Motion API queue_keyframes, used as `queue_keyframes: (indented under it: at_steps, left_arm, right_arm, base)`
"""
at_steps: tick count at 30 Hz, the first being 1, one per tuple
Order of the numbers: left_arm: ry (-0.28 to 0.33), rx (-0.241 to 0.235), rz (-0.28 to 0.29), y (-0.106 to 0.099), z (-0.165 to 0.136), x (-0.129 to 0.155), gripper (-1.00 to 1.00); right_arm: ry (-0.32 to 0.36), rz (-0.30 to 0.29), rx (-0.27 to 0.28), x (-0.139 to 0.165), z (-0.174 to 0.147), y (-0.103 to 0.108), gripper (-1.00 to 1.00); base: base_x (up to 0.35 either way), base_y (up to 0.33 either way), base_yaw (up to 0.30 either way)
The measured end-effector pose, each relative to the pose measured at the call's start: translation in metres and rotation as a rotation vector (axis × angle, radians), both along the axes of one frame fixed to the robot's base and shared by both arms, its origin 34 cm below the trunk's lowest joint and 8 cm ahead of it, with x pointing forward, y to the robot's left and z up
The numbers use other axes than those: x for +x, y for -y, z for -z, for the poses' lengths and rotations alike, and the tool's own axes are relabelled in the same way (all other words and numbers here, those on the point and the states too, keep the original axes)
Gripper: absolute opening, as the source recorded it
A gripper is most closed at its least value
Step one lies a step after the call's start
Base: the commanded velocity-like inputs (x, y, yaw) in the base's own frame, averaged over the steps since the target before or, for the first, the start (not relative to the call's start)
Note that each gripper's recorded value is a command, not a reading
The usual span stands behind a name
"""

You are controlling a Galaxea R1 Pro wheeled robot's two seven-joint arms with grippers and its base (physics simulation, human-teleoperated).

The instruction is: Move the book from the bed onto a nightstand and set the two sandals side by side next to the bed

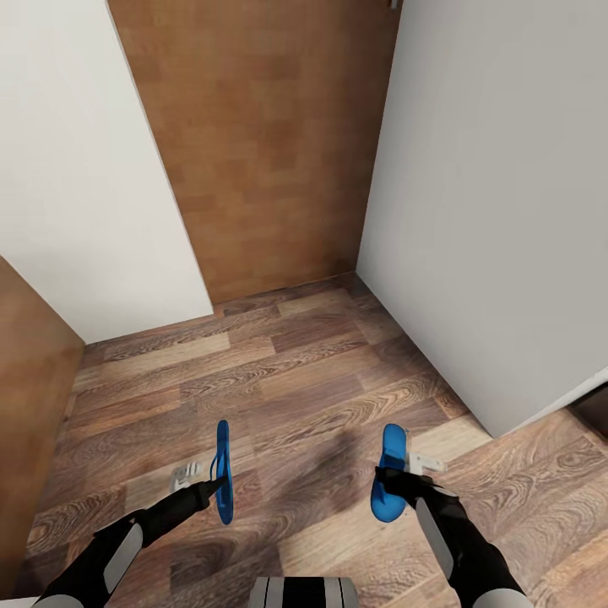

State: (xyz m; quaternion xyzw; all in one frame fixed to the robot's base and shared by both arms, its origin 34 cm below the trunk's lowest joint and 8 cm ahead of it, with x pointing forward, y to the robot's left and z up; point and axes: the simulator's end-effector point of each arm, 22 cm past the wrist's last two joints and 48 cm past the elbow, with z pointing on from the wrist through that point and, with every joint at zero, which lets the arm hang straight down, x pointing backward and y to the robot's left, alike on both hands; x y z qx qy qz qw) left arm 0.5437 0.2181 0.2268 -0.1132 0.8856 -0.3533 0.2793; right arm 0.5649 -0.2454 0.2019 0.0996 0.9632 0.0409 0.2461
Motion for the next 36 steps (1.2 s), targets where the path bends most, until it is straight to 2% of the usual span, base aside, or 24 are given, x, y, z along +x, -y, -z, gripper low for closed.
queue_keyframes:
  at_steps: [1,2,4,6,9,14,17,19,22,24,28,29,30,32,33,36]
  left_arm:
    - [0.0,0.0,0.0,0.0,0.0,0.0,-1.0]
    - [0.0,0.0,0.0,0.0,0.0,0.0,-1.0]
    - [0.0,0.0,-0.001,0.0,0.0,0.0,-1.0]
    - [0.0,0.0,0.0,0.0,0.0,0.0,-1.0]
    - [0.0,0.0,0.0,0.0,0.0,0.0,-1.0]
    - [0.0,0.001,0.001,0.0,0.0,0.0,-1.0]
    - [0.012,0.0,0.001,0.0,-0.006,0.003,-1.0]
    - [0.02,0.0,0.001,0.0,-0.01,0.005,-1.0]
    - [0.033,0.0,0.001,0.001,-0.016,0.008,-1.0]
    - [0.04,0.0,0.002,0.001,-0.02,0.01,-1.0]
    - [0.048,0.001,0.003,0.0,-0.024,0.012,-1.0]
    - [0.048,0.0,0.003,0.001,-0.024,0.012,-1.0]
    - [0.048,0.0,0.003,0.001,-0.024,0.012,-1.0]
    - [0.048,-0.001,0.005,0.002,-0.024,0.012,-1.0]
    - [0.048,-0.001,0.005,0.002,-0.024,0.012,-1.0]
    - [0.05,-0.002,0.007,0.003,-0.024,0.012,-1.0]
  right_arm:
    - [0.011,-0.016,0.056,0.002,-0.002,-0.013,-1.0]
    - [0.016,-0.027,0.085,0.003,-0.003,-0.019,-1.0]
    - [0.039,-0.068,0.196,0.005,-0.01,-0.043,-1.0]
    - [0.048,-0.091,0.25,0.005,-0.014,-0.054,-1.0]
    - [0.05,-0.1,0.27,0.005,-0.015,-0.056,-1.0]
    - [0.055,-0.111,0.271,0.005,-0.017,-0.041,-1.0]
    - [0.086,-0.153,0.334,0.009,-0.031,-0.049,-1.0]
    - [0.102,-0.173,0.357,0.011,-0.038,-0.052,-1.0]
    - [0.117,-0.187,0.328,0.015,-0.045,-0.026,-1.0]
    - [0.126,-0.191,0.33,0.017,-0.052,-0.013,-1.0]
    - [0.122,-0.146,0.449,0.016,-0.073,0.021,-1.0]
    - [0.121,-0.14,0.458,0.016,-0.076,0.029,-1.0]
    - [0.122,-0.127,0.468,0.016,-0.083,0.052,-1.0]
    - [0.127,-0.126,0.448,0.015,-0.094,0.093,-1.0]
    - [0.129,-0.13,0.448,0.014,-0.098,0.103,-1.0]
    - [0.122,-0.136,0.465,0.007,-0.101,0.115,-1.0]
  base:
    - [0.0,0.0,0.0]
    - [0.0,0.0,0.0]
    - [0.0,0.0,0.0]
    - [0.0,0.0,0.0]
    - [0.0,0.0,0.0]
    - [0.0,0.0,0.0]
    - [0.0,0.0,0.0]
    - [0.0,0.0,0.0]
    - [0.0,0.0,0.0]
    - [0.0,0.0,0.0]
    - [0.0,0.0,0.0]
    - [0.0,0.0,0.0]
    - [0.0,0.0,0.0]
    - [0.0,0.0,0.0]
    - [0.0,0.0,0.0]
    - [0.0,0.0,0.0]
